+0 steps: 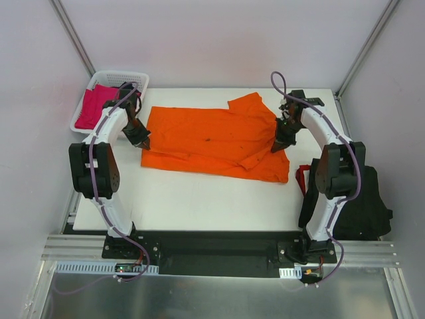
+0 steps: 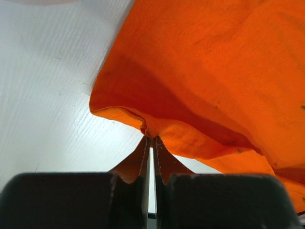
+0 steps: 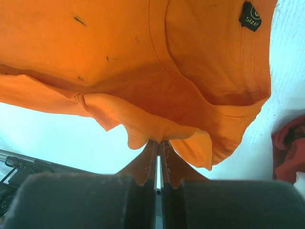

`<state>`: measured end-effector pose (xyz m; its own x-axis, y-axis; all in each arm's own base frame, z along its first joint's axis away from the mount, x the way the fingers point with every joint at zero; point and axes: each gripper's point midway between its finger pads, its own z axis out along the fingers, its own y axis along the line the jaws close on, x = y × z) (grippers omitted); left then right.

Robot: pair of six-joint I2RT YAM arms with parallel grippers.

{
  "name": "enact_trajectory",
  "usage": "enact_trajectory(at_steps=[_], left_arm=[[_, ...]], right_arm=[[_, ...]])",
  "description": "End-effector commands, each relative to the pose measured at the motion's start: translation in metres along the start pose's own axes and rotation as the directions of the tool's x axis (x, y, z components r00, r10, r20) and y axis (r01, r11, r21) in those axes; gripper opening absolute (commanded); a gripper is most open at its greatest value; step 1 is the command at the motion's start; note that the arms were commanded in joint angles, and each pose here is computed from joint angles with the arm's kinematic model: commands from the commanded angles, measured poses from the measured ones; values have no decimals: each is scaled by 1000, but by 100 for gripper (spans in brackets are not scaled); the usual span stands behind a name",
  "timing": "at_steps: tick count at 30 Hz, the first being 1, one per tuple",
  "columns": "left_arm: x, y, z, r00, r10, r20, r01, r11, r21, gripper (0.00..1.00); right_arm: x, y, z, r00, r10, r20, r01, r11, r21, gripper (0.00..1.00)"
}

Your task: Fold and stack the t-shirts

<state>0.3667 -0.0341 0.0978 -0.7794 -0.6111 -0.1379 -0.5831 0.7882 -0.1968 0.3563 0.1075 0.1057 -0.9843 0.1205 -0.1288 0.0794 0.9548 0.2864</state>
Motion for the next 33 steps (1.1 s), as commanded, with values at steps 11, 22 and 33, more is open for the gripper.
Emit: enact_trajectory(at_steps=[11, 22, 33], left_arm=[[4, -4, -2, 1000, 12, 11, -12, 999, -33, 0], [2, -2, 1, 1000, 4, 10, -3, 998, -56, 0], [-1, -3, 5, 1000, 3, 1, -3, 997, -73, 0]], right_arm=[[-15, -5, 0, 1000, 14, 0, -14, 1000, -5, 1], [-24, -9, 8, 999, 32, -9, -32, 999, -3, 1], [-35, -10, 16, 999, 50, -11, -50, 999, -7, 1]])
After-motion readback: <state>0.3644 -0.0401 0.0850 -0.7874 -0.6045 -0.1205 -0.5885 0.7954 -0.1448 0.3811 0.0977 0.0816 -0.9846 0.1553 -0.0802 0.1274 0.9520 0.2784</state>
